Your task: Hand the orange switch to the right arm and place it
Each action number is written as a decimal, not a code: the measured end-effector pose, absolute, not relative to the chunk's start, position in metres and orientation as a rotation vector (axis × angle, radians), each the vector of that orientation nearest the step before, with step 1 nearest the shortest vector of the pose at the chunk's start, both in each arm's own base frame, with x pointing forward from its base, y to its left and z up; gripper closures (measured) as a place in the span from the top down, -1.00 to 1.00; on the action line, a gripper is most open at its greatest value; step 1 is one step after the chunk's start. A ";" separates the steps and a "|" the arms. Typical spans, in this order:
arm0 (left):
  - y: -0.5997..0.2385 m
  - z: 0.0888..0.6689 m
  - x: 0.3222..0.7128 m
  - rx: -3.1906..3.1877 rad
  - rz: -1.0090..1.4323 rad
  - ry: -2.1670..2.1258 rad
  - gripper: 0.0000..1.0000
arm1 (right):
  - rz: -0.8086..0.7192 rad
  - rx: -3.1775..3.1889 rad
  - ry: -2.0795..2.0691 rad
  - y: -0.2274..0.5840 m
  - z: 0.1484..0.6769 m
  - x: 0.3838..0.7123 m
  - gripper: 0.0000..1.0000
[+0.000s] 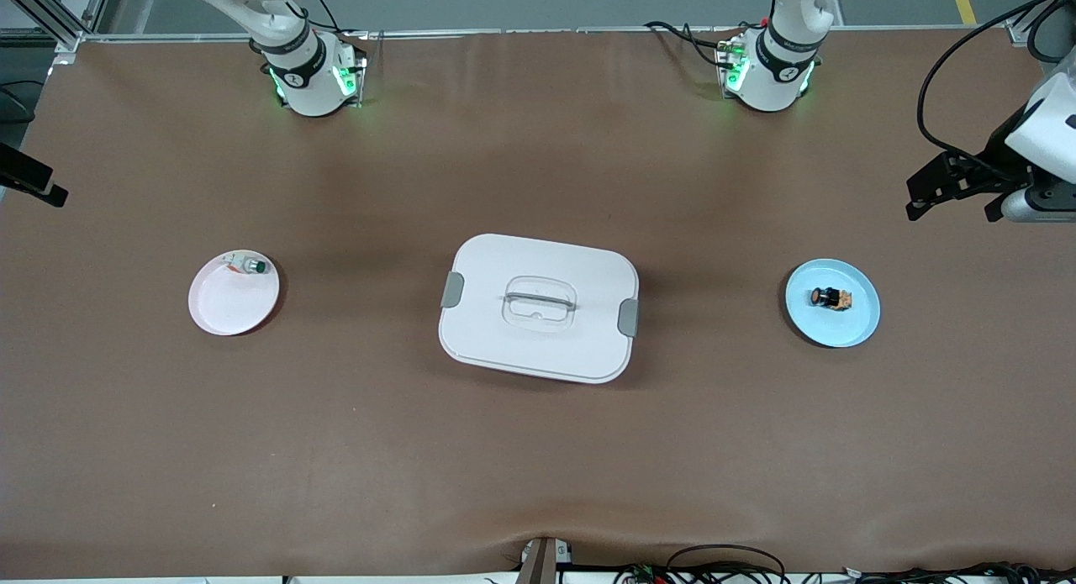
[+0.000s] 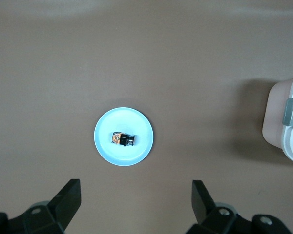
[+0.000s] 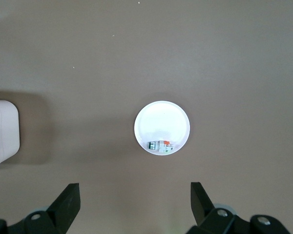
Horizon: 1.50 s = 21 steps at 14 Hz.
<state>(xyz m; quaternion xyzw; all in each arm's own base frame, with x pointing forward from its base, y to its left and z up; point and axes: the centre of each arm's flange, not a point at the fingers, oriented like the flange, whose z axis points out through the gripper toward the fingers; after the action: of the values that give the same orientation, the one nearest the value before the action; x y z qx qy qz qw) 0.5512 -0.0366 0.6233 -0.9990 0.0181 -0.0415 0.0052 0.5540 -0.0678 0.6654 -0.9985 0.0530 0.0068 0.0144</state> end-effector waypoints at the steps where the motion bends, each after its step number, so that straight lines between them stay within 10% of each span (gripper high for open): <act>1: -0.037 0.623 0.551 -3.128 -0.130 0.057 1.00 | 0.021 -3.108 0.165 -0.068 0.665 0.554 1.00; 21: -0.039 0.604 0.557 -3.130 -0.047 0.006 1.00 | 0.016 -3.108 0.170 -0.070 0.666 0.554 1.00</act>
<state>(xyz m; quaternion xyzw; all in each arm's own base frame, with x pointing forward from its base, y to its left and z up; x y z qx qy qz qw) 0.5566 -0.0386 0.6044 -0.9999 0.0020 -0.0150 0.0058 0.5541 -0.0695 0.6657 -0.9984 0.0545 0.0050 0.0143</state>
